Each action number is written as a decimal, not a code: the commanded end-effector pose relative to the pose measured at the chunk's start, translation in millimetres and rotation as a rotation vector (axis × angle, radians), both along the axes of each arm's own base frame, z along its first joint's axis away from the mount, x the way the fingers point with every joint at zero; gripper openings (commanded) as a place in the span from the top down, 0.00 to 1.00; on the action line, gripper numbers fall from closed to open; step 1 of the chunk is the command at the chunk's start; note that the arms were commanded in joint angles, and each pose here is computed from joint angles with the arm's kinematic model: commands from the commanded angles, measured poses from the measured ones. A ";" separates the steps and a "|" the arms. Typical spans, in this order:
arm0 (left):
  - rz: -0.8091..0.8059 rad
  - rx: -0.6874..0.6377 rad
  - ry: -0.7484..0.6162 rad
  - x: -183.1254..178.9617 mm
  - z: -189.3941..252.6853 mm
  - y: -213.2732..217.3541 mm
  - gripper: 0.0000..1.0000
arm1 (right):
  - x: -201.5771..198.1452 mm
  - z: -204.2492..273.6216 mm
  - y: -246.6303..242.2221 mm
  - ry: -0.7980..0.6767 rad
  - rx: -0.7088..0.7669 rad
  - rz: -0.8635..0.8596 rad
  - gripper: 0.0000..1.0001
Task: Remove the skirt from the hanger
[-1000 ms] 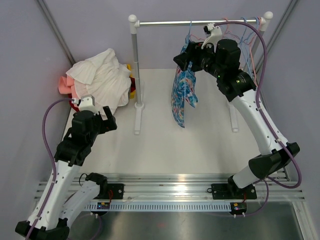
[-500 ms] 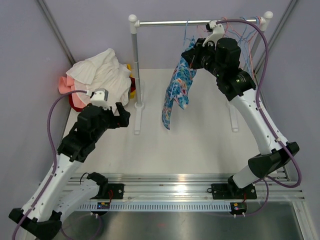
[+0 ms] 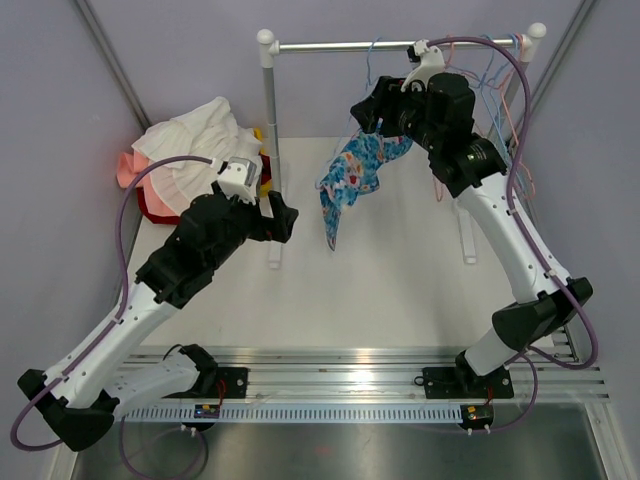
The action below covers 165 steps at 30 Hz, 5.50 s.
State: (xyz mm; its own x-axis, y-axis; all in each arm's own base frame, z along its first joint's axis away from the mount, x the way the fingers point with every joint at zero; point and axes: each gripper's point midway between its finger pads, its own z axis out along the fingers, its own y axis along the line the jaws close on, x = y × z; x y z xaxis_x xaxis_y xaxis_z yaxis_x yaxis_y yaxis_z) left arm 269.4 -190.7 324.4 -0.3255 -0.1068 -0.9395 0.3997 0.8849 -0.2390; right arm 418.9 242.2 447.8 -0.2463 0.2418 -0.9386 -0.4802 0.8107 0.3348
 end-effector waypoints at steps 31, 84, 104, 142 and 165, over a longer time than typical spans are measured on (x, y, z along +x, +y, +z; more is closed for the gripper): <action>-0.197 -0.063 -0.100 -12.5 3.5 -51.8 0.01 | -38.0 59.6 17.6 -0.078 0.161 0.001 1.00; 0.267 0.436 0.373 111.1 -319.5 -164.8 0.96 | -184.1 131.9 -39.5 -0.150 0.224 0.170 1.00; 0.385 0.287 -0.011 -10.1 21.7 -4.2 1.00 | -140.5 111.4 -20.1 -0.140 0.173 0.139 1.00; 0.898 0.191 0.042 296.6 35.6 291.9 0.94 | 21.8 23.0 5.2 0.095 0.311 -0.066 1.00; 0.774 0.129 0.141 248.6 37.2 260.6 0.01 | -21.4 4.3 -5.5 0.204 0.304 -0.040 0.36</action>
